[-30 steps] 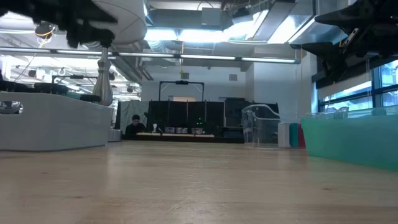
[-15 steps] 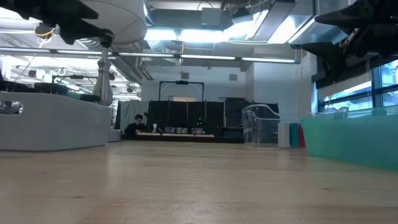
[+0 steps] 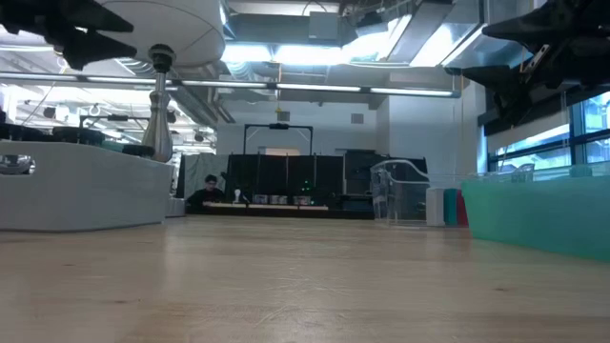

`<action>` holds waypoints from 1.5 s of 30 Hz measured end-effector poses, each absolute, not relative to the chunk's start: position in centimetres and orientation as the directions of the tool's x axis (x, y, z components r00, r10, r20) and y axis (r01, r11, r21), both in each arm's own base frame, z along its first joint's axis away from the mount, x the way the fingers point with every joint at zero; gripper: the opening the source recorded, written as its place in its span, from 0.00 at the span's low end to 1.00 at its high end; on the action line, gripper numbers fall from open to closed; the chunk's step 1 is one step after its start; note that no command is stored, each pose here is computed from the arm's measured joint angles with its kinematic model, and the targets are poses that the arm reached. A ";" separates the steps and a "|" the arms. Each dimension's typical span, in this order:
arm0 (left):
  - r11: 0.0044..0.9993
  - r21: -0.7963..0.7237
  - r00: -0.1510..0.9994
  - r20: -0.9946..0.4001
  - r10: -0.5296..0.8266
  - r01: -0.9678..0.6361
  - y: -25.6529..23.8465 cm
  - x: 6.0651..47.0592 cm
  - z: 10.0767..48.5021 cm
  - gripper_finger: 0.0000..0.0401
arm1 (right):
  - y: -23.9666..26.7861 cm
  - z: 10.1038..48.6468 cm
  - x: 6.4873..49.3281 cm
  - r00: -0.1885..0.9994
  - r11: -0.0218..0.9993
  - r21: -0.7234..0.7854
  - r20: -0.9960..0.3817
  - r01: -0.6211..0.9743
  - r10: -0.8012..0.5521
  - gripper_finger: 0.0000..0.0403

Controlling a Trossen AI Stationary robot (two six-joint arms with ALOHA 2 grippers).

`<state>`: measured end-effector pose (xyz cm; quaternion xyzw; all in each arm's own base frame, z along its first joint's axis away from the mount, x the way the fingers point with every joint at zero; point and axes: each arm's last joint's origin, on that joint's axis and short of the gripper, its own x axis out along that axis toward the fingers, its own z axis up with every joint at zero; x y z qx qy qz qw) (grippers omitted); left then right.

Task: Pick & Place Office items
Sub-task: Return to Home Position

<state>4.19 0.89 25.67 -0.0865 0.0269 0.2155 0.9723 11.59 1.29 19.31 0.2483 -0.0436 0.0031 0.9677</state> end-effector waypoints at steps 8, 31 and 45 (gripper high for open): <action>0.880 -0.164 0.893 -0.144 0.426 -0.446 0.8 4.5 24.5 0.70 | 1.3 19.2 11.6 0.997 0.877 0.480 0.079 -0.025 -0.015 0.70; 0.872 -0.241 0.879 0.117 0.462 -0.427 0.0 9.2 17.9 0.70 | 1.3 19.2 11.6 0.997 0.877 0.479 0.077 -0.023 -0.015 0.70; 0.777 -0.137 0.776 0.068 0.626 -0.615 0.5 8.9 17.5 0.70 | 1.3 19.2 11.6 0.997 0.877 0.479 0.076 -0.023 -0.015 0.70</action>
